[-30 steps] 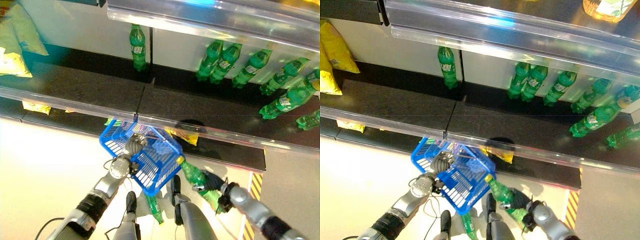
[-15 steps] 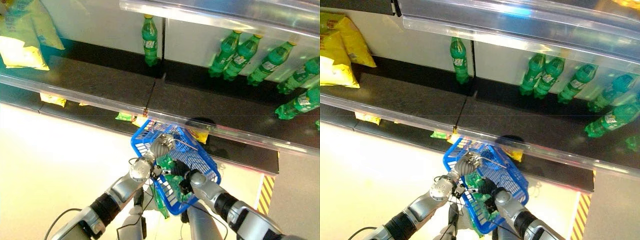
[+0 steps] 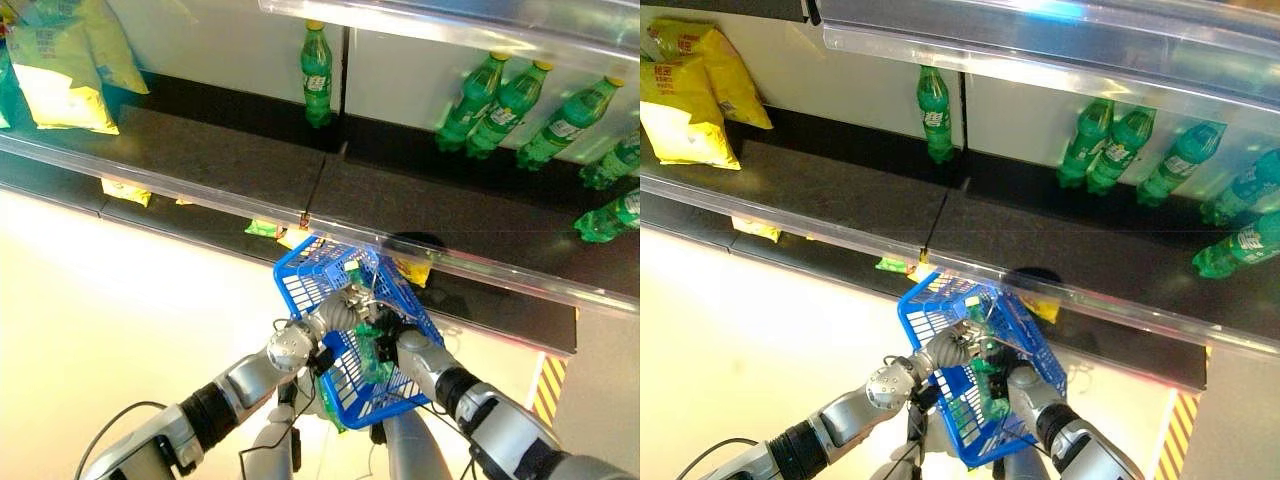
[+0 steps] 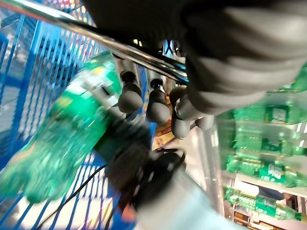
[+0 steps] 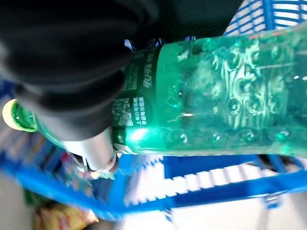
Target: Pick up the snacks into the basket
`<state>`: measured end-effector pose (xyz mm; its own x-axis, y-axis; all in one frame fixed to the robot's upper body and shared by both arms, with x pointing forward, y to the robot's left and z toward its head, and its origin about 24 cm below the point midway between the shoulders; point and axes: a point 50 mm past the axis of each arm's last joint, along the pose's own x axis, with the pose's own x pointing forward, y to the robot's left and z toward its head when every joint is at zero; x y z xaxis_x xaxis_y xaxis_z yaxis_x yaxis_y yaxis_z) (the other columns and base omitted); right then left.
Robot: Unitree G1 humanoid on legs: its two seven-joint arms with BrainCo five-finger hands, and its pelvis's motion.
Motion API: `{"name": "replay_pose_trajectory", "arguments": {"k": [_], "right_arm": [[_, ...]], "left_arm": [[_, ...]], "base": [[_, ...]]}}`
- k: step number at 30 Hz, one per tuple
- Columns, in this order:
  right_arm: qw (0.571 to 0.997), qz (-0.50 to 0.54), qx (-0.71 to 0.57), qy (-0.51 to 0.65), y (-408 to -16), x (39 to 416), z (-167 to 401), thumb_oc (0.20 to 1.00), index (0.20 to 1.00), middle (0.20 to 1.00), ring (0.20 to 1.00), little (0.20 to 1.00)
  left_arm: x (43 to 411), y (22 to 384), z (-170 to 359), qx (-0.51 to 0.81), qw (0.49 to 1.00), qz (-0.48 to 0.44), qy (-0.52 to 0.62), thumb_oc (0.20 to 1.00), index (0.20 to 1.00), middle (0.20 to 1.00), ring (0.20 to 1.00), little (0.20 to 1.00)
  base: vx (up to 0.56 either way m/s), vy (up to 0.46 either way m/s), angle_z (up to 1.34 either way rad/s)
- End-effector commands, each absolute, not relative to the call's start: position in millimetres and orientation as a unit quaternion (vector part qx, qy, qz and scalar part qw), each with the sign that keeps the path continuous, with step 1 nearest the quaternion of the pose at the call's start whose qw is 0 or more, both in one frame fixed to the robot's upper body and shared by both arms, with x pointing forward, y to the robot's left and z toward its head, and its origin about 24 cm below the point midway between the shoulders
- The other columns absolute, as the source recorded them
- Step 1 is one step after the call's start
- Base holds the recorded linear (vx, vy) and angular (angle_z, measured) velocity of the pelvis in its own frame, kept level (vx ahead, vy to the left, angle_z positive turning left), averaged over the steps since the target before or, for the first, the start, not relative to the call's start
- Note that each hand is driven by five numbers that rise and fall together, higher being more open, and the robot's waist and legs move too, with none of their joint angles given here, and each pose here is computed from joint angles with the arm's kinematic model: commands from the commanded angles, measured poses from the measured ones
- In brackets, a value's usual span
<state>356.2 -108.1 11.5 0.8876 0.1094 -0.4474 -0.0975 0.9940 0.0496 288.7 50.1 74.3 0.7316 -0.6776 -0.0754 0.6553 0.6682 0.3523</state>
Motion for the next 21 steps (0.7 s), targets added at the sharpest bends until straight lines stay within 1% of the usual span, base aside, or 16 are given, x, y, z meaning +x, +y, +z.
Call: {"name": "replay_pose_trajectory", "arguments": {"k": [1, 2, 3, 4, 7, 12, 21], "right_arm": [[0.985, 0.071, 0.005, 0.158, -89.1, 373.9, 46.5, 0.2, 0.2, 0.2, 0.2, 0.2], [0.985, 0.068, -0.001, 0.157, -91.6, 375.0, 47.2, 0.354, 0.354, 0.354, 0.354, 0.354], [0.985, 0.068, -0.039, 0.156, -96.9, 376.5, 47.4, 0.498, 0.498, 0.498, 0.498, 0.498], [0.984, 0.07, -0.082, 0.145, -99.9, 379.0, 51.5, 1.0, 1.0, 1.0, 1.0, 1.0], [0.982, 0.059, -0.105, 0.148, -107.4, 379.3, 49.8, 1.0, 1.0, 1.0, 1.0, 1.0], [0.98, 0.067, -0.122, 0.141, -106.8, 376.8, 47.6, 1.0, 1.0, 1.0, 1.0, 1.0], [0.962, 0.141, -0.199, 0.125, -89.1, 353.4, 25.6, 1.0, 1.0, 1.0, 1.0, 1.0]], "left_arm": [[259.7, 19.9, 115.0, 0.086, 0.883, -0.444, -0.129, 0.2, 0.2, 0.2, 0.2, 0.2], [259.7, 20.3, 115.5, 0.086, 0.882, -0.445, -0.13, 0.2, 0.2, 0.2, 0.2, 0.2], [260.3, 21.8, 116.1, 0.088, 0.883, -0.442, -0.131, 0.2, 0.2, 0.2, 0.2, 0.2], [260.7, 23.5, 117.2, 0.088, 0.884, -0.439, -0.134, 0.2, 0.2, 0.2, 0.2, 0.2], [262.3, 24.7, 118.5, 0.09, 0.887, -0.432, -0.138, 0.2, 0.2, 0.2, 0.2, 0.2], [263.9, 28.3, 118.4, 0.096, 0.892, -0.419, -0.142, 0.2, 0.2, 0.2, 0.2, 0.2], [272.1, 45.0, 115.3, 0.11, 0.911, -0.372, -0.142, 0.2, 0.2, 0.2, 0.2, 0.2]], "base": [[0.0, 0.0, 0.0], [0.01, 0.031, 0.01], [0.0, 0.0, 0.0], [0.0, 0.0, 0.0], [0.0, 0.003, 0.01], [0.0, 0.006, 0.01], [0.0, 0.002, 0.02]]}}
